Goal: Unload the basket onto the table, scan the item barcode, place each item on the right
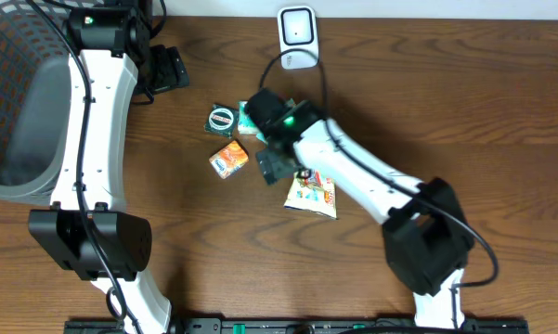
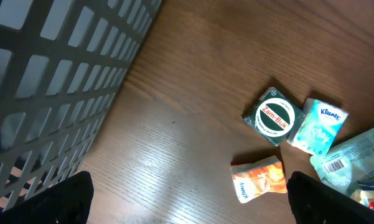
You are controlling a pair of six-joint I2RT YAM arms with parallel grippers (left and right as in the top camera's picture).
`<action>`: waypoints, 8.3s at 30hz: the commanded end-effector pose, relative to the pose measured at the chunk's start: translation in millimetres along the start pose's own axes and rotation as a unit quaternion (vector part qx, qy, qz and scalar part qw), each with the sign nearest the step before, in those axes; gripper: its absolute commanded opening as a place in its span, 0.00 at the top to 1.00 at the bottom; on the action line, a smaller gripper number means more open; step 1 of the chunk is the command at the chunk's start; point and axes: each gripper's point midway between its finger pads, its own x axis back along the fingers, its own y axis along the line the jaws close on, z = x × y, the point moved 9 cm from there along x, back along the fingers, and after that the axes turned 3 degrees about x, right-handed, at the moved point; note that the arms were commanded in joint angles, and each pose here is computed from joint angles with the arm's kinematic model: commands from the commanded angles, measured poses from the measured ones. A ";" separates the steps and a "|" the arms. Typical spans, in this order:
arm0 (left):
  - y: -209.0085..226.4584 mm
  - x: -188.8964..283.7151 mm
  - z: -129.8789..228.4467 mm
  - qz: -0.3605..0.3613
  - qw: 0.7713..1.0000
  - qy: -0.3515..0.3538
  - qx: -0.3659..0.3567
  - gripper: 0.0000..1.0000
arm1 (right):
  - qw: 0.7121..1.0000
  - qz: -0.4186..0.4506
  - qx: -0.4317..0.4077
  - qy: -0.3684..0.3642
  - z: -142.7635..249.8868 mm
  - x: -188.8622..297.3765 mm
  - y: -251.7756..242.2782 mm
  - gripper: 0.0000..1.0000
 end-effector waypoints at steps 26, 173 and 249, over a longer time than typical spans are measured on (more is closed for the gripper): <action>0.8 -5.7 0.2 -0.010 1.000 0.006 -0.005 0.02 | 0.979 -0.200 -0.038 0.008 -33.2 32.0 -84.6 0.99; 0.8 -5.7 0.2 -0.010 1.000 0.006 -0.005 0.02 | 0.954 0.006 -0.188 0.232 36.7 -77.6 -176.9 0.69; 0.8 -5.7 0.2 -0.010 1.000 0.006 -0.005 0.02 | 0.909 -0.409 -0.012 0.079 -10.5 -136.8 -213.9 0.01</action>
